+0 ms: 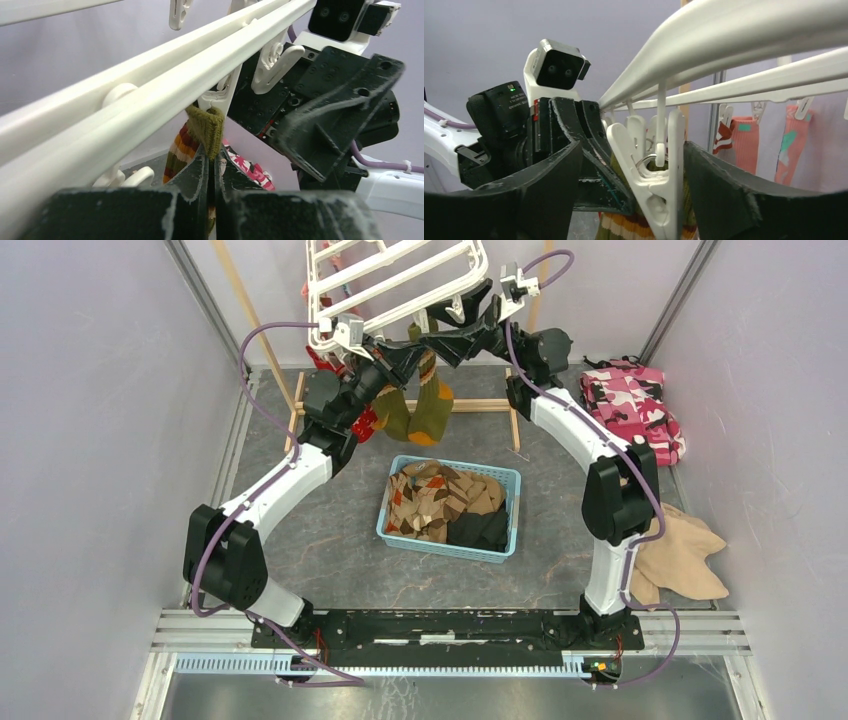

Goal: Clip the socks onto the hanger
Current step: Clamp the sock onto the hanger.

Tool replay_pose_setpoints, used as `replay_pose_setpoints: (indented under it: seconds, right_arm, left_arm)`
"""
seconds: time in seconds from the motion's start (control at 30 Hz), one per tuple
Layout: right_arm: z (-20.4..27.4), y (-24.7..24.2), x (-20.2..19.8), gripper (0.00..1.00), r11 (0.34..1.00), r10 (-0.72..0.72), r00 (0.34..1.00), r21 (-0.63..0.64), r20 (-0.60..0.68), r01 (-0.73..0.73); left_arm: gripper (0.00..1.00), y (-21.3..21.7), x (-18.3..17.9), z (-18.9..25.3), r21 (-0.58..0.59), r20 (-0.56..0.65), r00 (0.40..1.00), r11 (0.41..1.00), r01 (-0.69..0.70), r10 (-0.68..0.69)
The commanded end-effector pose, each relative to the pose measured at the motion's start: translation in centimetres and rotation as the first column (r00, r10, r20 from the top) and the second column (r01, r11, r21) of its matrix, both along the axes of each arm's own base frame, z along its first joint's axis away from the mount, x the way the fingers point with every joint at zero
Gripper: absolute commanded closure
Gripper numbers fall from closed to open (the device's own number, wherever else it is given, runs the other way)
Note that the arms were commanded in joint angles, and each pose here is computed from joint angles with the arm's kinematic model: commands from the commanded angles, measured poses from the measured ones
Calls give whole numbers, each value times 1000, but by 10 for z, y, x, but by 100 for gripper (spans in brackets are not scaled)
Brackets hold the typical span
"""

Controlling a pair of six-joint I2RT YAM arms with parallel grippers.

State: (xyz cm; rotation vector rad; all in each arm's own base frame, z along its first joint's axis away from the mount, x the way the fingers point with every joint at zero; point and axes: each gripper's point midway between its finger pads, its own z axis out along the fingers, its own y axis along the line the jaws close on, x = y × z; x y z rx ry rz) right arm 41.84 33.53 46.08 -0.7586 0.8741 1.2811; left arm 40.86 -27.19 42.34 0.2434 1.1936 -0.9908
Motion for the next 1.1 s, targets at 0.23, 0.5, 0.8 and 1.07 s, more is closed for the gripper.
replay_pose_setpoints:
  seconds: [0.23,0.5,0.8,1.07]
  right_arm:
    - [9,-37,-40,8,996,-86,994,14,67,85]
    - [-23,-62,-51,5,982,-181,983,-41,35,182]
    - [-70,-89,-66,3,915,-359,933,-185,36,359]
    - [-115,-116,-94,2,843,-474,880,-278,20,460]
  left_arm:
    - [70,31,-13,19,-28,27,995,995,-97,98]
    - [54,50,-30,14,22,22,987,987,-160,160]
    - [27,74,-89,-13,113,6,988,981,-157,157]
    - [1,73,-163,-63,157,-34,999,987,30,-25]
